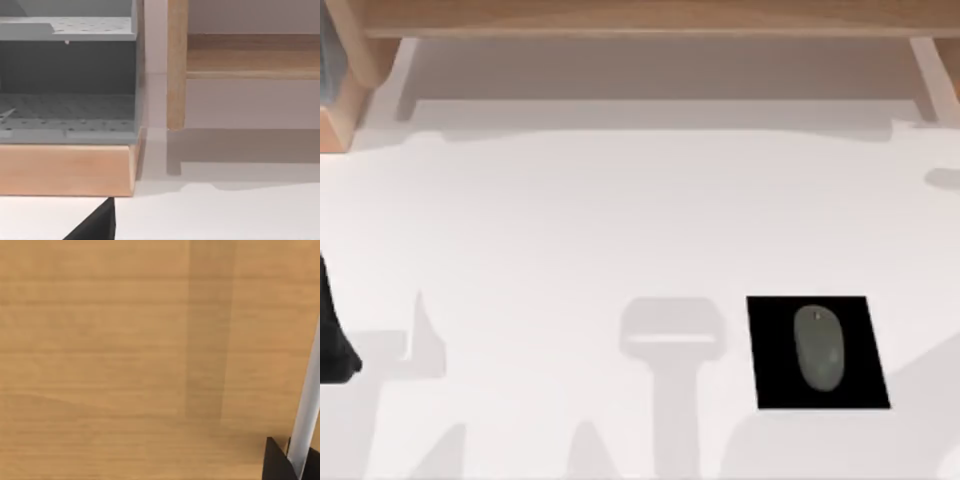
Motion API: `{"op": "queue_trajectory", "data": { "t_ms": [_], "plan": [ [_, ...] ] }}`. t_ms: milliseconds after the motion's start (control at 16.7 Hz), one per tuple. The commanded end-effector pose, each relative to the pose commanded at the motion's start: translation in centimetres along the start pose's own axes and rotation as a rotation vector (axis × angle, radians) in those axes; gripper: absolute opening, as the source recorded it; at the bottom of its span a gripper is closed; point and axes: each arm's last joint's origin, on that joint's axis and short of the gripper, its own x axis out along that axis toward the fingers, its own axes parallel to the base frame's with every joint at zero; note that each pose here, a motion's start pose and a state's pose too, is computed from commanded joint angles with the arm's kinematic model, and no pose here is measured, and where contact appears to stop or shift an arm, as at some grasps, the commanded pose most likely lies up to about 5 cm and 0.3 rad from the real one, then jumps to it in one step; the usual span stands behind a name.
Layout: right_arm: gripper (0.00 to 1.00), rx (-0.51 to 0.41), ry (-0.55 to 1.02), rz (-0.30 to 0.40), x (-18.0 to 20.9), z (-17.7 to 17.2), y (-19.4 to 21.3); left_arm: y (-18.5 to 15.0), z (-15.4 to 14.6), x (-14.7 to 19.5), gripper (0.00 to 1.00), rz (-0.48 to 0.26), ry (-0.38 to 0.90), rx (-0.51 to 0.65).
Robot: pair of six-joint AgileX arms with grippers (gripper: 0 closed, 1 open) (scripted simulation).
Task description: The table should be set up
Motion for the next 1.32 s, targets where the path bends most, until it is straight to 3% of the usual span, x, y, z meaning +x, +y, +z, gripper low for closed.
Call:
{"op": "queue_trajectory", "data": {
  "t_ms": [120, 900, 1320],
  "plan": [
    [0.0, 0.0, 0.0, 0.0, 0.0, 0.0, 0.0, 0.0, 0.0, 0.0, 1.0, 0.0, 0.0, 0.0],
    [0.98, 0.0, 0.0, 0.0, 0.0, 0.0, 0.0, 0.0, 0.0, 0.0, 1.0, 0.0, 0.0, 0.0],
    [1.0, 0.0, 0.0, 0.0, 0.0, 0.0, 0.0, 0.0, 0.0, 0.0, 1.0, 0.0, 0.0, 0.0]
  ]
}}
